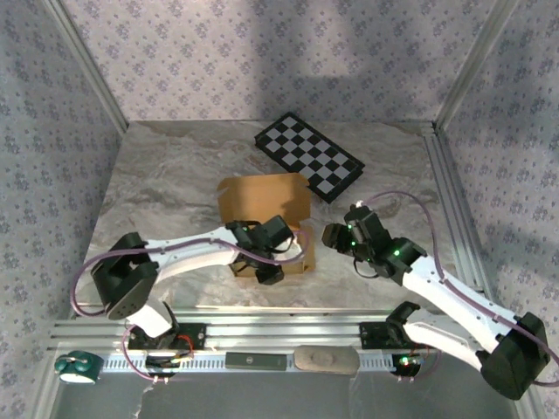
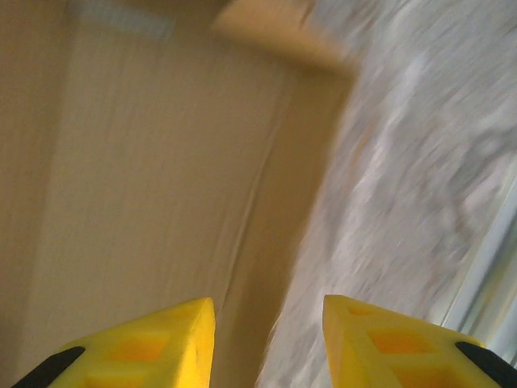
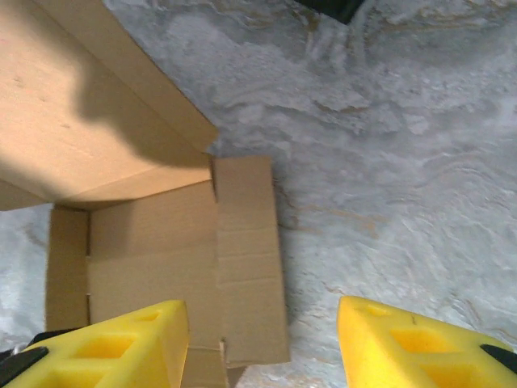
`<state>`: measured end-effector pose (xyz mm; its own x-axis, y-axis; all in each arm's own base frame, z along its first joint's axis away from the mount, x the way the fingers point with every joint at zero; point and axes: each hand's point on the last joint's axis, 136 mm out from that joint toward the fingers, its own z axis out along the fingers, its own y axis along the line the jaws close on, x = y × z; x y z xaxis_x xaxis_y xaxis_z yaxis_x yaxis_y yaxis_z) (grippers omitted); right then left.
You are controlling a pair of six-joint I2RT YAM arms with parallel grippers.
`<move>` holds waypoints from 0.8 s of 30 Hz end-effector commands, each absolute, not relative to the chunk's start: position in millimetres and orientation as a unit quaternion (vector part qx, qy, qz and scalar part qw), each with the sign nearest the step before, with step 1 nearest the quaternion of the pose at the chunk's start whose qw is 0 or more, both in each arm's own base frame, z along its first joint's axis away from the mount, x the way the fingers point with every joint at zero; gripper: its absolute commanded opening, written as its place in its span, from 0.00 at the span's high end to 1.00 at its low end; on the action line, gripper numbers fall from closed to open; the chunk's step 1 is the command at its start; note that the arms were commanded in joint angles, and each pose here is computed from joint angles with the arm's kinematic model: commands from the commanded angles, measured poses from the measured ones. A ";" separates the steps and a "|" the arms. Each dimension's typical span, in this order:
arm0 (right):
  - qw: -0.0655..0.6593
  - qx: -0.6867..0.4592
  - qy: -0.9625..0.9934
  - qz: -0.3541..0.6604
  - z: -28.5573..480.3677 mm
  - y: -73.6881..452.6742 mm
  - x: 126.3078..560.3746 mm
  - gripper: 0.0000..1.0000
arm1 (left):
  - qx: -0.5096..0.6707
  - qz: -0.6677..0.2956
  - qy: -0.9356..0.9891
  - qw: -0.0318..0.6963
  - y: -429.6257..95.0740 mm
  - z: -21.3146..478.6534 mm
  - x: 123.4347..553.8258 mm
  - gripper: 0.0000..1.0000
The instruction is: Fold the paper box
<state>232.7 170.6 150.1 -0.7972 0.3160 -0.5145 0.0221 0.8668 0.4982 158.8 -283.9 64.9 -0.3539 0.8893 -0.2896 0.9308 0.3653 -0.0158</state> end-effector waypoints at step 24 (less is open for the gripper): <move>0.320 0.113 0.903 0.264 181.3 134.9 241.6 0.46 | 0.576 0.023 0.817 0.011 -252.2 24.3 153.4 0.51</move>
<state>243.3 133.1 172.6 -0.7689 0.3873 -0.5088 0.0655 0.8392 0.5398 148.6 -251.6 21.9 -0.3645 0.9312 -0.0039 0.9305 0.3643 0.0366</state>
